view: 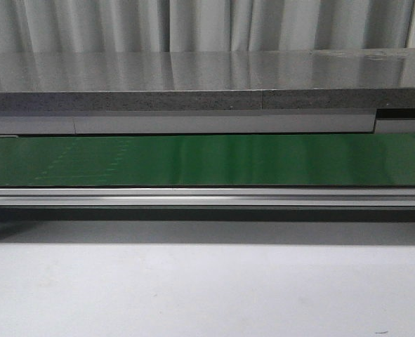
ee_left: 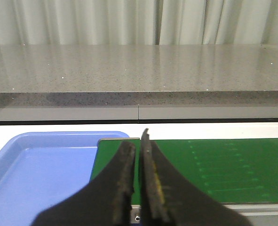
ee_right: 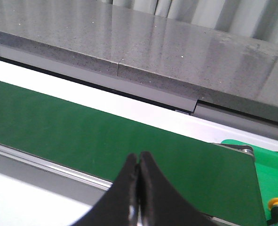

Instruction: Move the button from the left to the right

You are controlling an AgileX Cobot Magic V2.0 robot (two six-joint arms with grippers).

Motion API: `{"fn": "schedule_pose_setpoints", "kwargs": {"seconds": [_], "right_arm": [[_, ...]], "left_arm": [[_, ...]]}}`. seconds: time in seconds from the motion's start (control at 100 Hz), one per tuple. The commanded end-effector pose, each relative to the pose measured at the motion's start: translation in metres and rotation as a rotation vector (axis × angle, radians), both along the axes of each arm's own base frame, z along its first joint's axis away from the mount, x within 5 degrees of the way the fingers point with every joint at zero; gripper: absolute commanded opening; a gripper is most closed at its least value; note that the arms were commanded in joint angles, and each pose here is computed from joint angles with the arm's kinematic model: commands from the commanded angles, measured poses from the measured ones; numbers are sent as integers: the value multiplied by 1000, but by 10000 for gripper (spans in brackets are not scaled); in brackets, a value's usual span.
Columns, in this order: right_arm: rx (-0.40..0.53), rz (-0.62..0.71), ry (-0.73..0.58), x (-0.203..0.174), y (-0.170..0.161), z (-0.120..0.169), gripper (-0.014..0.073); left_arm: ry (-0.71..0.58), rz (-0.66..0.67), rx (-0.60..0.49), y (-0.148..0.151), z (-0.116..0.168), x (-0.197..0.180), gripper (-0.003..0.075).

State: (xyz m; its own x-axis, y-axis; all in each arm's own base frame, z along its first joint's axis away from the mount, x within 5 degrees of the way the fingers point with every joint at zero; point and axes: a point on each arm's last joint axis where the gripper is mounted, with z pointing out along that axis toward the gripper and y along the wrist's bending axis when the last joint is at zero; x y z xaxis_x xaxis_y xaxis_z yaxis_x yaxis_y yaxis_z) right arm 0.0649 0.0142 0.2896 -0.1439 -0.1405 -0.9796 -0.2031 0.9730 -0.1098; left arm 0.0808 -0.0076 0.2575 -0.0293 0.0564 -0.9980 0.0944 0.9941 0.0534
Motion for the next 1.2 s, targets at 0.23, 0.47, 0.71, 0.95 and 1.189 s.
{"fn": "schedule_pose_setpoints", "kwargs": {"seconds": [0.23, 0.47, 0.71, 0.95, 1.189], "right_arm": [[24, -17, -100, 1, -1, 15, -68], [-16, -48, -111, 2, -4, 14, -68], [29, -111, -124, 4, -9, -4, -68], [55, -180, -178, -7, -14, -40, -68], [66, -205, -223, -15, -15, -61, -68]], "left_arm": [[-98, 7, -18, 1, 16, 0, 5], [-98, 7, -18, 1, 16, 0, 5], [-98, 7, -18, 1, 16, 0, 5], [-98, 7, -18, 1, 16, 0, 5], [-98, 7, -18, 1, 16, 0, 5]]}}
